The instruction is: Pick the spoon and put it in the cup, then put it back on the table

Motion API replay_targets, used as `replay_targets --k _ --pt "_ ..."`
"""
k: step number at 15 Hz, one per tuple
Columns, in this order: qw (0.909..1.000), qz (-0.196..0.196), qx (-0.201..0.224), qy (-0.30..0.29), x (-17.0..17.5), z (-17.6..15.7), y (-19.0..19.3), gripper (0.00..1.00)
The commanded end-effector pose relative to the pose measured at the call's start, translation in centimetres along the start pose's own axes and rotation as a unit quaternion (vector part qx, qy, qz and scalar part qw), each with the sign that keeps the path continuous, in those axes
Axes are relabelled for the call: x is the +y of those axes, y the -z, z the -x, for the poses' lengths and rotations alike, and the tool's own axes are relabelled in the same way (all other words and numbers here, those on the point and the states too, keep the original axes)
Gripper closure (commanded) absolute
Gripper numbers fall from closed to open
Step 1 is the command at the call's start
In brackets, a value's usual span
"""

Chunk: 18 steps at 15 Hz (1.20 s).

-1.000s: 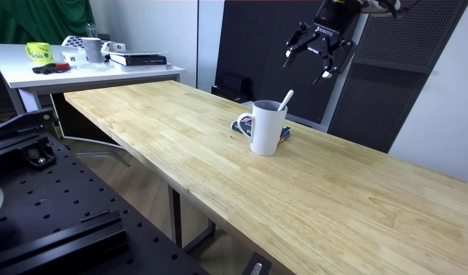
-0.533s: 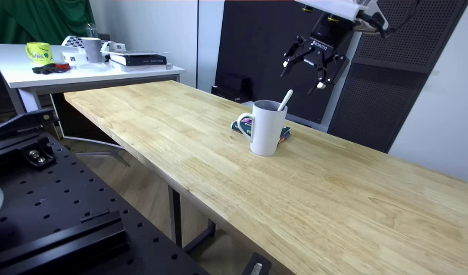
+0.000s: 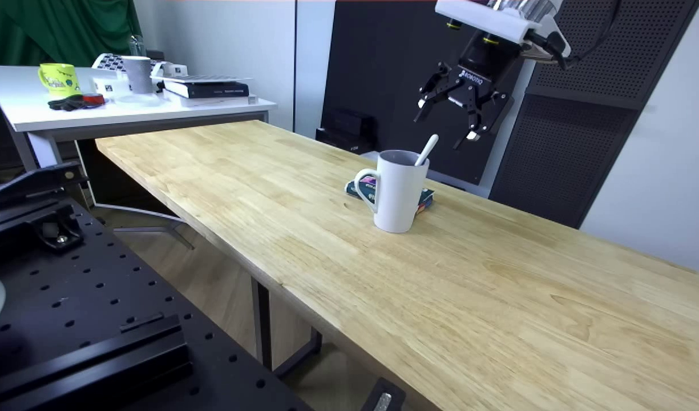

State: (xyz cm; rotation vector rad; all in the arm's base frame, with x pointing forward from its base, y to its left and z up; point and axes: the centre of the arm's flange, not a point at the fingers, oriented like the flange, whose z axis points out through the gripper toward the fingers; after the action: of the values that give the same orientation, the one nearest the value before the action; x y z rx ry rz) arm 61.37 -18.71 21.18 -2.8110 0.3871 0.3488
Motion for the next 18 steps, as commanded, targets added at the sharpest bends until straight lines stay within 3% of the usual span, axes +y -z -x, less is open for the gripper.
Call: replay_targets --k 1,12,13,15,18 --pt "0.9998 0.001 -0.007 -0.016 -0.1 -0.3 0.0 0.0" --pt "0.9998 0.017 0.005 -0.013 -1.3 0.8 -1.1 0.0" --pt "0.9997 0.019 0.005 -0.012 -1.4 0.8 -1.3 0.21" --pt "0.9996 0.024 0.006 -0.012 -1.5 0.7 -1.7 0.32" --pt "0.9994 0.03 0.007 -0.014 -1.6 0.7 -1.9 0.55"
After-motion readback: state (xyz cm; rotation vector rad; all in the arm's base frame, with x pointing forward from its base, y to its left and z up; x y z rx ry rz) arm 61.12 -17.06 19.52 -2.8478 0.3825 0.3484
